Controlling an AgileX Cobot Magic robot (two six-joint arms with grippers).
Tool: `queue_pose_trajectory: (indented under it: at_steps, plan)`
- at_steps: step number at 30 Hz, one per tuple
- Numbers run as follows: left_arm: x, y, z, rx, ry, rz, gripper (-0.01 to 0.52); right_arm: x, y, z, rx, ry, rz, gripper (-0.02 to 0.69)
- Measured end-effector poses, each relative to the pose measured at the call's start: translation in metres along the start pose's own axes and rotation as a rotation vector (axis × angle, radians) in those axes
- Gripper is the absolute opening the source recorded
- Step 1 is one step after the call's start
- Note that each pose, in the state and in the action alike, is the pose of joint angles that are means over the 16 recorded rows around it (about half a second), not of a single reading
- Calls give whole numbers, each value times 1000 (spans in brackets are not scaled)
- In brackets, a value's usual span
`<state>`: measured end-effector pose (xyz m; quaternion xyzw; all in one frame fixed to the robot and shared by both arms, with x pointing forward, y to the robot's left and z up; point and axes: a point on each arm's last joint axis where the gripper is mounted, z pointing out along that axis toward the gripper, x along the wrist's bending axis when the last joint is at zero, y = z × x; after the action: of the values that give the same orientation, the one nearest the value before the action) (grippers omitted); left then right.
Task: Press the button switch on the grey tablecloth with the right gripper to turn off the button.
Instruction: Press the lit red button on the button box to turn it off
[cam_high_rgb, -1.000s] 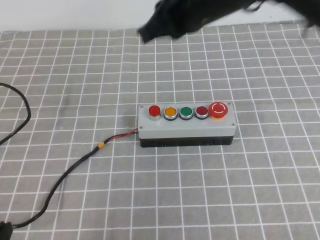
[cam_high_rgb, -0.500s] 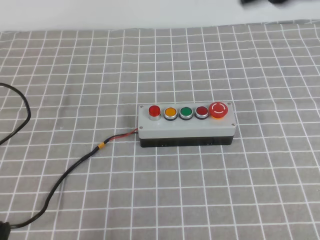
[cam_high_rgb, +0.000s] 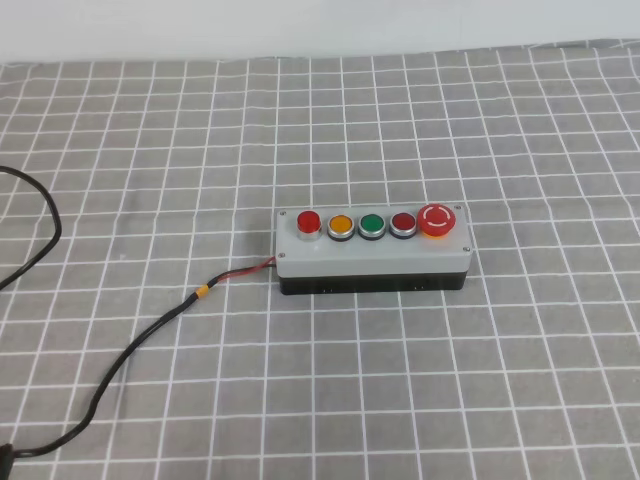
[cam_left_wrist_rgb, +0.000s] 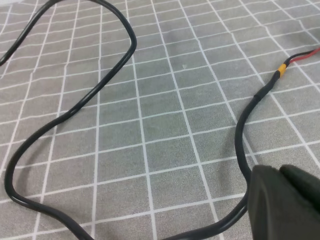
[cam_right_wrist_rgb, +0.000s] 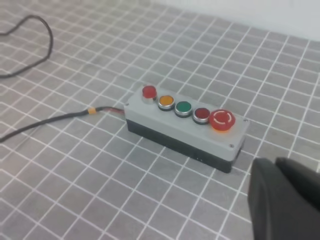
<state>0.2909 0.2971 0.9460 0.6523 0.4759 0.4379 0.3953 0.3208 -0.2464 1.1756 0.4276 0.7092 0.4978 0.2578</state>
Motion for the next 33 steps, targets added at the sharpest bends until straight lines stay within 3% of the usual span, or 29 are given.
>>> queue_pose_trajectory:
  at_steps: [6, 16, 24, 33]
  plan:
    - [0, 0, 0, 0, 0, 1, -3, -6, -34, -26, -39, 8, 16, -16]
    - [0, 0, 0, 0, 0, 1, -3, -11, -54, -35, -41, -24, 12, -16]
    - [0, 0, 0, 1, 0, 1, -3, -20, -86, -22, -160, -157, 23, -16]
    - [0, 0, 0, 2, 0, 1, -3, -31, -163, 12, -275, -316, 119, -16]
